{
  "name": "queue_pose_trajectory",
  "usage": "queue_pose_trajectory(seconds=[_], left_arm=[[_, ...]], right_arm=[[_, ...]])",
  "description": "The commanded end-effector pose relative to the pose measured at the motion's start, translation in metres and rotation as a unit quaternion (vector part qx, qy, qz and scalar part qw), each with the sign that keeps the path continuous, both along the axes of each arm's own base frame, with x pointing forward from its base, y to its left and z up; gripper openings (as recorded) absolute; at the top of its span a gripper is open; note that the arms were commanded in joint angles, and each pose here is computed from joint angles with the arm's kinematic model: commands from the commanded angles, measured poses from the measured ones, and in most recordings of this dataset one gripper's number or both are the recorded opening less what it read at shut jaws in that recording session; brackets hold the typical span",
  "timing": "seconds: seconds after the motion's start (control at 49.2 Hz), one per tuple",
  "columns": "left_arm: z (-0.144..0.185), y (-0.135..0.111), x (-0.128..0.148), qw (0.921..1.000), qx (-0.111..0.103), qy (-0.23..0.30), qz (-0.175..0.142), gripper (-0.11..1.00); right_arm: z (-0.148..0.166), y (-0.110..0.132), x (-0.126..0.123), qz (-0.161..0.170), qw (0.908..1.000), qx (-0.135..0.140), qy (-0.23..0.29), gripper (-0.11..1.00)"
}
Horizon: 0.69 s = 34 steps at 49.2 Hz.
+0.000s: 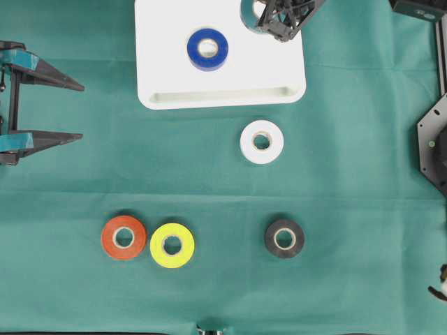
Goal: Pick up the tape from a random location and place it into the white case.
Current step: 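Lift the teal roll and carry it over the white tray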
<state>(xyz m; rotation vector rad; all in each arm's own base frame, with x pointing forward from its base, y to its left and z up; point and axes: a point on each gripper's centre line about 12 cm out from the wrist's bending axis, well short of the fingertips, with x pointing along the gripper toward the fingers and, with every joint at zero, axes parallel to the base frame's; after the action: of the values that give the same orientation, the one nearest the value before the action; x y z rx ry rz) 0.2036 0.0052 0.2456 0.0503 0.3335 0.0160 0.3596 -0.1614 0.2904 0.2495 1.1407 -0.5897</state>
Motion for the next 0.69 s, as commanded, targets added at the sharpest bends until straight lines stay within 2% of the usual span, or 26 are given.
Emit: queue_pose_trajectory(seconds=[0.0,0.386,0.671], left_arm=[[0.004,0.000,0.002,1.0000,0.000,-0.005,0.000,0.98],[0.004,0.000,0.002,1.0000,-0.001,-0.005,0.000,0.98],[0.004,0.000,0.002,1.0000,0.000,-0.005,0.001,0.98]], right_arm=[[0.014,-0.003,-0.007,-0.006,0.9998,-0.008,-0.018,0.30],[0.004,-0.002,-0.009,-0.004,0.9999,-0.007,-0.015,0.30],[-0.049,0.000,-0.008,0.006,0.9999,0.002,-0.009,0.30]])
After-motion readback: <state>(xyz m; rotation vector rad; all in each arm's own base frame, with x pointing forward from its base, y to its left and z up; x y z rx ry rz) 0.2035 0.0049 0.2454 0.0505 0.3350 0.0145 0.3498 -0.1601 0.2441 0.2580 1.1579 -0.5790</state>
